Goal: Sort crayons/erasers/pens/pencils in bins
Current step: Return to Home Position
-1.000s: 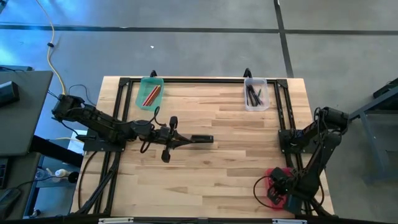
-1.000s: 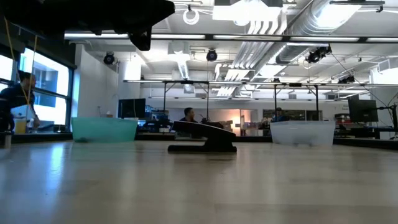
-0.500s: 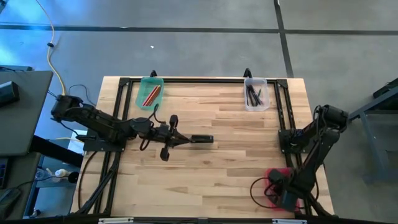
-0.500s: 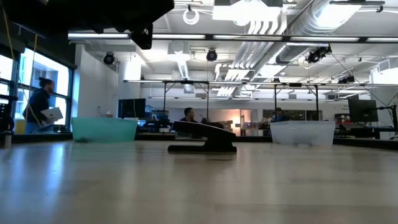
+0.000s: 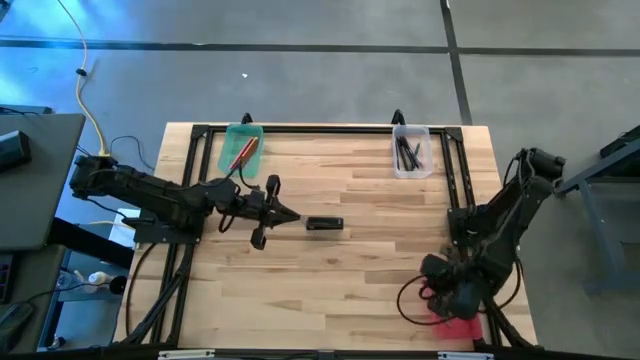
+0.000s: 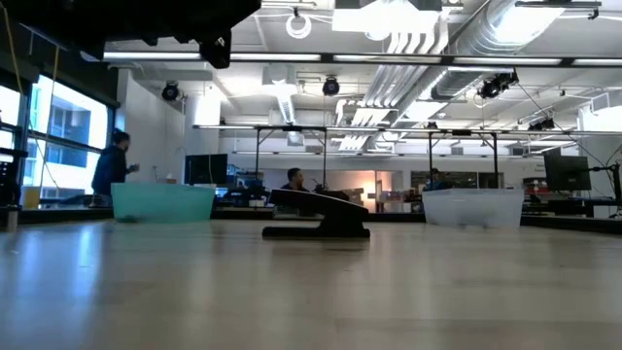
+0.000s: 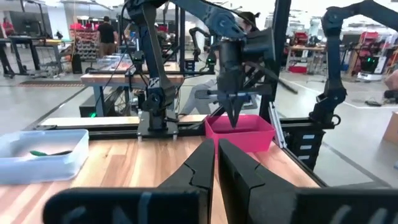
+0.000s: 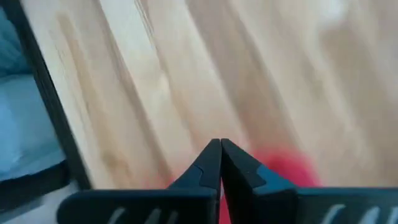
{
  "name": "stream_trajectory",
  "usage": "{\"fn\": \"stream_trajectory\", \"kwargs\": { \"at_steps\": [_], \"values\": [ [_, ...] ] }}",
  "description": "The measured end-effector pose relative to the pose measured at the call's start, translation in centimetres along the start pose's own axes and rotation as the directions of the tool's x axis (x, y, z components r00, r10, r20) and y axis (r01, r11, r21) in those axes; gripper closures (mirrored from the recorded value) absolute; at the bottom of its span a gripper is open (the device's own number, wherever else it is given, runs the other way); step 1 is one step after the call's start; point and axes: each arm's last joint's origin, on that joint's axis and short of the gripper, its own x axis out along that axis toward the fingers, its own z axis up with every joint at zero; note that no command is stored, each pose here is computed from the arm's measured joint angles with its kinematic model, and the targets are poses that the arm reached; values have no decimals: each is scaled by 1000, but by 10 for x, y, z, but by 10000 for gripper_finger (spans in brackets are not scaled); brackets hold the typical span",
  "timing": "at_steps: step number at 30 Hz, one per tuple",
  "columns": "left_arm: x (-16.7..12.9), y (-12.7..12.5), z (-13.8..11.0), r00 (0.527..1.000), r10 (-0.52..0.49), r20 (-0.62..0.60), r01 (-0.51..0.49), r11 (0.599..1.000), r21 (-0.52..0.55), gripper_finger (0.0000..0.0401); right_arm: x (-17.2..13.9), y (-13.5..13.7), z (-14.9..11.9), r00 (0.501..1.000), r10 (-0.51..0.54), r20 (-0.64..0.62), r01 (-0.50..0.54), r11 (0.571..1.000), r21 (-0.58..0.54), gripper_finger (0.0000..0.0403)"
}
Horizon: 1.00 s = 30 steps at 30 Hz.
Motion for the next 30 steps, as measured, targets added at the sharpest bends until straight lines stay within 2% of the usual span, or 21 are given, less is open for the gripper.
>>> {"fn": "stream_trajectory", "kwargs": {
  "at_steps": [3,7,9,14,17,19,25,30],
  "values": [
    [-4,-1,5,1000,1,3,-1,1000,23,392,-4,-3,18,990,9,141,12,989,-149,400],
    [-10,-2,11,1000,-4,19,3,999,32,392,-5,-1,47,952,55,301,47,945,-324,402],
    [-13,-2,13,999,-27,19,26,999,36,392,-5,2,65,933,108,344,48,909,-415,403],
    [-15,1,14,998,-55,6,54,995,83,392,-4,3,115,865,284,414,39,784,-619,403],
    [-16,6,13,998,-59,2,59,994,92,392,2,-10,145,801,412,434,23,703,-711,403],
    [-16,9,13,998,-68,-3,68,994,86,392,9,-25,161,755,471,456,27,673,-739,403],
    [-20,17,15,995,-99,-4,99,990,98,392,28,-81,192,645,523,558,75,683,-727,403],
    [-25,25,13,997,-55,-49,60,993,100,392,30,-110,189,612,482,627,147,710,-689,403]
  ]
}}
